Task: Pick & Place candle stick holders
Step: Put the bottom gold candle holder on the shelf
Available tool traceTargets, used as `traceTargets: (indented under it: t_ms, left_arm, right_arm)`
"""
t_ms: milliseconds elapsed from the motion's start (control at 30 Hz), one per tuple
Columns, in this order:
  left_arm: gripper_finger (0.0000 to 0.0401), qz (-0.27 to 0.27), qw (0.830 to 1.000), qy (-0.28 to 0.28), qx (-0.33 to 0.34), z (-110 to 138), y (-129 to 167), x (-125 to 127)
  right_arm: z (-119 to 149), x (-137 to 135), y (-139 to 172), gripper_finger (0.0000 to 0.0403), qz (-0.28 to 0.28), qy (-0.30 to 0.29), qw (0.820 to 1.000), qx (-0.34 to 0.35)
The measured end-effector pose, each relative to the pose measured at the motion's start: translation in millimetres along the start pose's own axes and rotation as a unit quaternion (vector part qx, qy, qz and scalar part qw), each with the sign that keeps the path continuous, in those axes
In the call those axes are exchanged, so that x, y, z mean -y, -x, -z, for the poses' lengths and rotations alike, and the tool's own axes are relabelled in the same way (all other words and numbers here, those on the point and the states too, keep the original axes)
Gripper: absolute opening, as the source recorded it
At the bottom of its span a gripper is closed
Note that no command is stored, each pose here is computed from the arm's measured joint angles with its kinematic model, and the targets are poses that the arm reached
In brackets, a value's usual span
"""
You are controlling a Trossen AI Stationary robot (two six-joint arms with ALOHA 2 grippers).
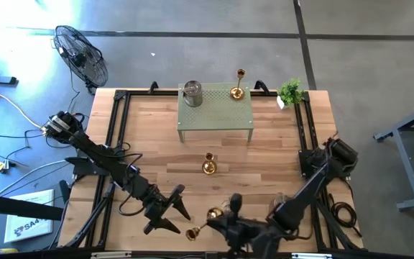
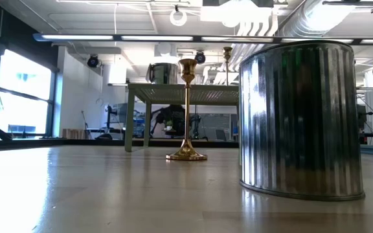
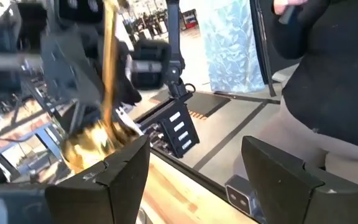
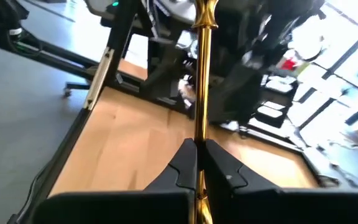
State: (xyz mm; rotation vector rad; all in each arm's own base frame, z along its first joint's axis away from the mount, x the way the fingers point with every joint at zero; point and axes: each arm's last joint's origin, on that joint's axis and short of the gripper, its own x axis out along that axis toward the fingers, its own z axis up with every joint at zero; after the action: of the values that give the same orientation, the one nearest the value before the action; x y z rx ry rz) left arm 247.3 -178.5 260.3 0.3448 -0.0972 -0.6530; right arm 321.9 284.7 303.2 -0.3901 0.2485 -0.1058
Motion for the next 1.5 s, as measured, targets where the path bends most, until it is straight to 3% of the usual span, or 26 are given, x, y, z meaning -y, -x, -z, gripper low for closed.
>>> traceTargets:
  t_ms: [300,533,733,867,967,1200,1500]
  left_arm:
    - [0.0250,0.008,1.000,-0.004,-0.022,4,0,2]
    - [0.0250,0.010,0.999,0.002,-0.042,8,0,2]
    - [0.0250,-0.108,0.989,0.081,-0.061,14,2,-22]
    - [0.0250,-0.148,0.979,0.112,-0.084,25,6,-42]
    - [0.0250,-0.182,0.968,0.152,-0.086,32,11,-60]
    - [0.0250,-0.264,0.937,0.207,-0.102,46,21,-89]
    - [0.0250,-0.253,0.942,0.200,-0.093,41,25,-91]
  right_arm:
    - [-18,6,52,0.0001,0.106,-0.022,0.994,0.009]
    - [-17,12,64,0.0001,0.129,-0.022,0.991,-0.003]
    - [-15,24,57,0.0001,0.145,-0.028,0.989,-0.015]
    - [-14,27,52,0.0001,0.153,-0.027,0.988,-0.018]
    - [-15,32,53,0.0001,0.195,-0.025,0.980,-0.018]
    - [-27,73,69,0.0001,0.236,-0.050,0.970,-0.017]
    - [-15,130,95,0.0001,0.311,-0.100,0.945,-0.012]
